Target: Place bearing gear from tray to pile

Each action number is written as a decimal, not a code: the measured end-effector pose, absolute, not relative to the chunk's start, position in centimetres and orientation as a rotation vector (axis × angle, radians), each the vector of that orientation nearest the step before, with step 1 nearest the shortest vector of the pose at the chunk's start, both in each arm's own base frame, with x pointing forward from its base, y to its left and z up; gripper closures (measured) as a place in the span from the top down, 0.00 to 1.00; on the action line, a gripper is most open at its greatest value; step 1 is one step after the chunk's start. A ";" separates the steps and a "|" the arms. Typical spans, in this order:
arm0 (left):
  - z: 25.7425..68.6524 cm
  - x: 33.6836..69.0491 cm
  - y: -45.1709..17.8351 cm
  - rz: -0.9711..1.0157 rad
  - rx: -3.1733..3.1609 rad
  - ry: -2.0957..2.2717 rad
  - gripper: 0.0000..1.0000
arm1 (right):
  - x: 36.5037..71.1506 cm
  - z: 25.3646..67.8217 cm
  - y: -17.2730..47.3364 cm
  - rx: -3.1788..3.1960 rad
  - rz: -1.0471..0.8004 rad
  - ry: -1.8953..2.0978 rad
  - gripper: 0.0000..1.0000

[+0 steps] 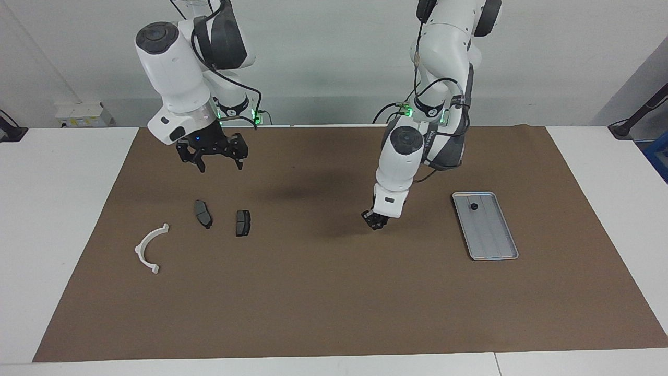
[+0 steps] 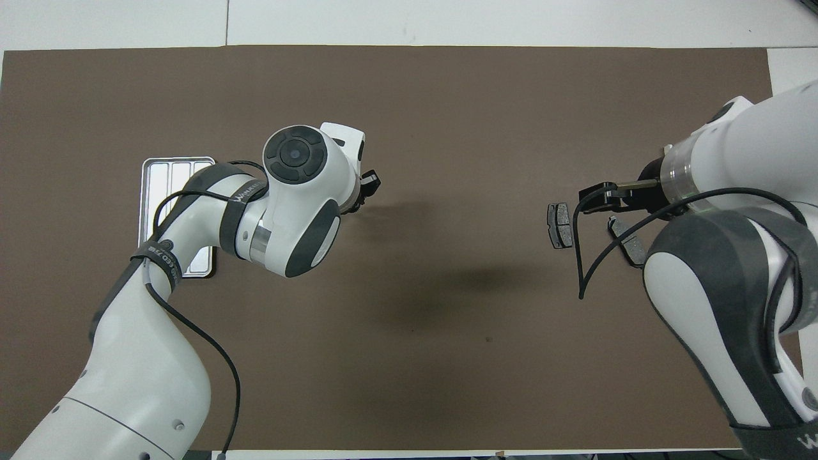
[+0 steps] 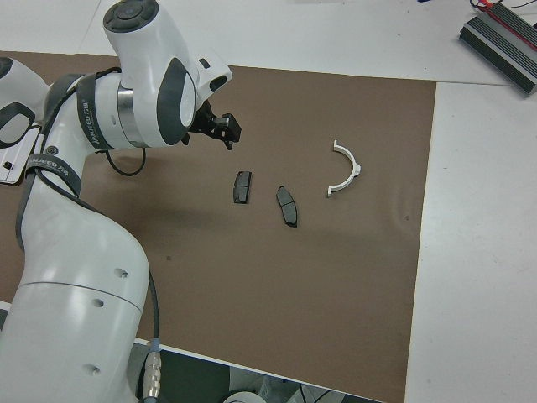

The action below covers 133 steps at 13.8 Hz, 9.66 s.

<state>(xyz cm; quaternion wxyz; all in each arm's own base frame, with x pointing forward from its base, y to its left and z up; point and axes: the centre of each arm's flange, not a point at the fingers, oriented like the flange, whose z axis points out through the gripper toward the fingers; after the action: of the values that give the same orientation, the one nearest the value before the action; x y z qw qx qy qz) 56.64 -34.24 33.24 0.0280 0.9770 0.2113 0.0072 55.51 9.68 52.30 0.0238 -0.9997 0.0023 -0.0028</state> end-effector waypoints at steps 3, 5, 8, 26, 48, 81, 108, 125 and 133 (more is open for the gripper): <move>31.2 55.9 -34.5 0.015 3.023 0.644 0.34 | 55.9 51.0 9.7 -3.094 0.000 0.025 1.00; 30.1 55.4 -34.4 0.027 3.017 0.639 0.34 | 55.9 51.0 10.0 -3.093 -0.002 0.018 1.00; 29.6 55.2 -34.4 0.037 3.012 0.636 0.34 | 55.7 51.1 11.0 -3.092 -0.005 -0.007 1.00; 34.3 55.1 -1.4 -0.065 3.131 0.106 1.00 | 53.4 43.8 29.6 -3.058 -0.091 0.288 1.00; 30.0 52.6 -0.3 -0.015 3.130 0.127 0.60 | 57.9 29.9 50.0 -3.128 -0.126 0.562 1.00; 40.1 56.7 -0.8 -0.040 3.119 0.204 0.24 | 61.9 34.6 43.8 -3.173 -0.046 0.493 0.35; 31.1 57.7 -34.1 0.091 3.017 0.597 0.67 | 70.8 29.6 2.5 -3.146 -0.168 -0.316 0.35; 57.0 54.8 -2.6 -0.025 3.101 0.366 1.00 | 62.7 41.0 30.8 -3.108 -0.080 0.235 1.00; 56.5 54.9 -2.6 -0.035 3.114 0.232 1.00 | 55.4 36.2 46.7 -3.105 -0.056 0.401 1.00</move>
<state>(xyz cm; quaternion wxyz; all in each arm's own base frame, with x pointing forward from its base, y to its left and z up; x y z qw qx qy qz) 54.93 -2.56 56.54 0.0096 0.9971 0.0743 -0.0112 55.40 46.73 36.16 0.0052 -0.9916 0.1280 -0.0180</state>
